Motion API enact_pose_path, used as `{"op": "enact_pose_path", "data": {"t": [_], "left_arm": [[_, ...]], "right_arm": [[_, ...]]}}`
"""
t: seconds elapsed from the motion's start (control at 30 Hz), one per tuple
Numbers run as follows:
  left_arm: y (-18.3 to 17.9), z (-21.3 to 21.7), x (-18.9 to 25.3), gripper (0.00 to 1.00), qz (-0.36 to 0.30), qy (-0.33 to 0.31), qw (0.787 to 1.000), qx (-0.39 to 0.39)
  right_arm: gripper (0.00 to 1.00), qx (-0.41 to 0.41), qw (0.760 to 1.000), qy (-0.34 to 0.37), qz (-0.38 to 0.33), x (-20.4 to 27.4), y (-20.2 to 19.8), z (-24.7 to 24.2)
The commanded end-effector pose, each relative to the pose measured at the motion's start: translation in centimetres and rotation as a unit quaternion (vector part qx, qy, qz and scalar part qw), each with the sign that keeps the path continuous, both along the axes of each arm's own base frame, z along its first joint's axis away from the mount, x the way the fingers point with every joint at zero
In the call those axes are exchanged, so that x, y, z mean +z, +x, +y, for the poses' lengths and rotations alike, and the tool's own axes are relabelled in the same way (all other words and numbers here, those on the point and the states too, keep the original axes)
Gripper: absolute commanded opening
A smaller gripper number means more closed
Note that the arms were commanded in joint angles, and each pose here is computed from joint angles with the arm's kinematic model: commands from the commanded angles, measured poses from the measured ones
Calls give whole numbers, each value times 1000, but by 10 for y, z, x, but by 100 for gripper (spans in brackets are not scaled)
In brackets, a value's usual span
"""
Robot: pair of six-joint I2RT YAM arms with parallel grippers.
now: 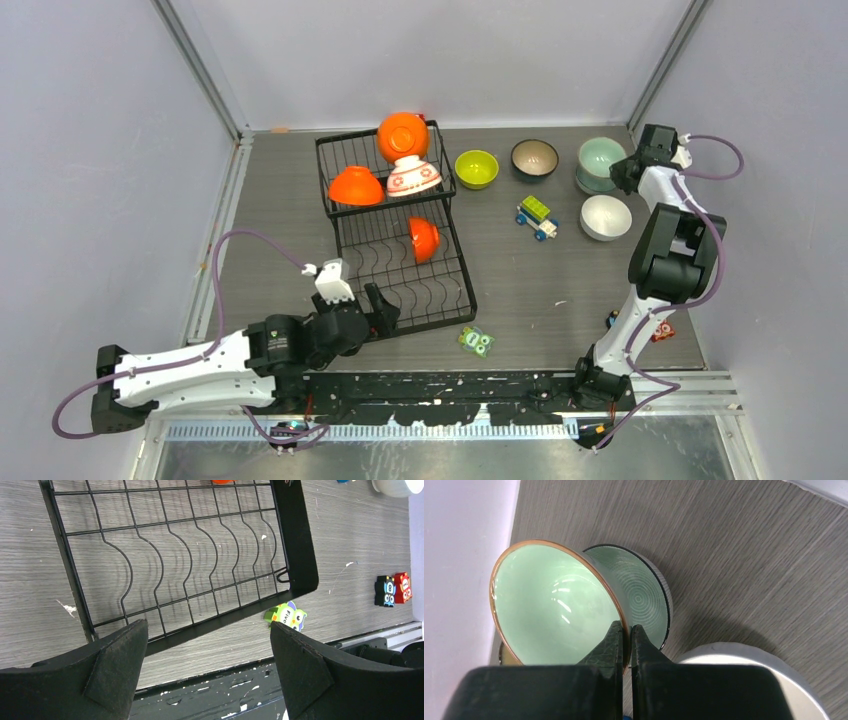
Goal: Unload the bowls from the dish rack
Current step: Place the bowl with the bowl.
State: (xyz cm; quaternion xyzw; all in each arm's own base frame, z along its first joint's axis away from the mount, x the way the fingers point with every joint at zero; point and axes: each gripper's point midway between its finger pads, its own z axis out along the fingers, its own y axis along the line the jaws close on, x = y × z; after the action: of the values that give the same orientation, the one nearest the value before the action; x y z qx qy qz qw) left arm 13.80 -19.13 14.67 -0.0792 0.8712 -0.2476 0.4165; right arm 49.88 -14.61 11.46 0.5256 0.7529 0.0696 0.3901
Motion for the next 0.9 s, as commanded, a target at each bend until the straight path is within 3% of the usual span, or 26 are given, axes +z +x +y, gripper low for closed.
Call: {"op": "enact_pose_path", "data": {"t": [0.0, 0.87], "left_arm": [[5, 0, 2, 93, -7, -9, 1000, 17], [3, -1, -4, 93, 0, -9, 1000, 15]], "right_arm": [[1, -6, 997, -11, -81, 47, 28, -8], [1, -11, 999, -9, -44, 22, 20, -10]]}}
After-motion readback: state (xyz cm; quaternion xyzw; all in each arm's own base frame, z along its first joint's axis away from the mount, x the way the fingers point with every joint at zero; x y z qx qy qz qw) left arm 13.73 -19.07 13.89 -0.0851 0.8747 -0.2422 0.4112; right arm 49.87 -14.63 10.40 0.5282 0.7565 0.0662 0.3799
